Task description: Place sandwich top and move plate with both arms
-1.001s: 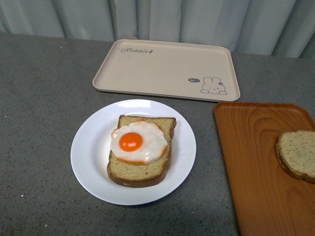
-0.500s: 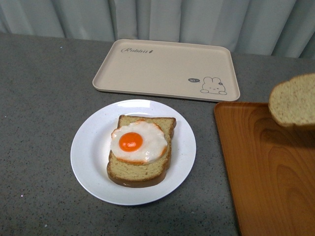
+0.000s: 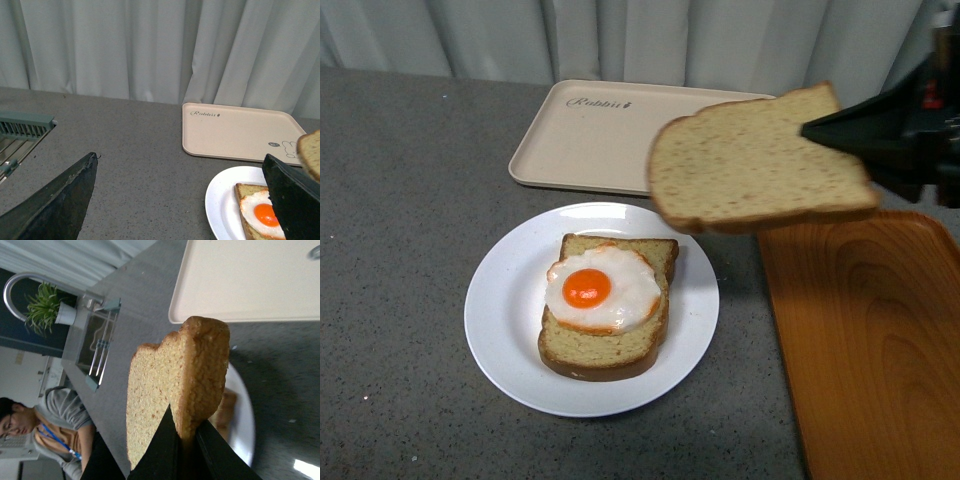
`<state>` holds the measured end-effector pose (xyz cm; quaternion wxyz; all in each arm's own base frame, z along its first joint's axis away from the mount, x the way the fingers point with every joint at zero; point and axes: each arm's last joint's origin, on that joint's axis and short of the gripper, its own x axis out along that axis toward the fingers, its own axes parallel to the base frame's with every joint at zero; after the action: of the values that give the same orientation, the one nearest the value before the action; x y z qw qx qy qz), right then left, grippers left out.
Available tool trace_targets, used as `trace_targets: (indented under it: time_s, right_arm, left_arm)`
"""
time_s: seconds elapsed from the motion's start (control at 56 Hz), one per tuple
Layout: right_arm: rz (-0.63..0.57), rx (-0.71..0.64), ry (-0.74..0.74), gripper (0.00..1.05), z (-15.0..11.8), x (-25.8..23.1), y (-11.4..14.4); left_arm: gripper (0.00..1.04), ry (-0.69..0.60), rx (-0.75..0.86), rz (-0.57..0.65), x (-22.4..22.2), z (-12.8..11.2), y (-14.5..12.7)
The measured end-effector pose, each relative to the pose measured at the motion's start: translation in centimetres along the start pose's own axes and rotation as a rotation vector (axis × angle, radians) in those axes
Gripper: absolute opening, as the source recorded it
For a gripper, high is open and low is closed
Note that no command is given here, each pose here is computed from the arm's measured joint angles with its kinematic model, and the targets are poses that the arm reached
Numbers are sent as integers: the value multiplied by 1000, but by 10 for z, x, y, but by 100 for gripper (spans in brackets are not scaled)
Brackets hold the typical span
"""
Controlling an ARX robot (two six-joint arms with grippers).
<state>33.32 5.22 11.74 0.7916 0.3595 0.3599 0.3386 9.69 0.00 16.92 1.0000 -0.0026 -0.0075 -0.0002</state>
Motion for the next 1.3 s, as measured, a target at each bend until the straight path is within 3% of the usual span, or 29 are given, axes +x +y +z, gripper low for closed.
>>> trace_targets:
  time_s: [0.322, 0.751, 1.09, 1.305]
  right_arm:
    - [9, 43, 181, 3, -33, 79, 3]
    - [-105, 90, 243, 3, -56, 91, -19]
    - [-173, 96, 219, 57, -60, 71, -22]
    - [-313, 53, 33, 92, -38, 17, -12]
  left_arm:
    - [98, 0, 0, 0, 0, 0, 0]
    - [98, 0, 0, 0, 0, 0, 0]
    - [98, 0, 0, 0, 0, 0, 0]
    - [98, 0, 0, 0, 0, 0, 0]
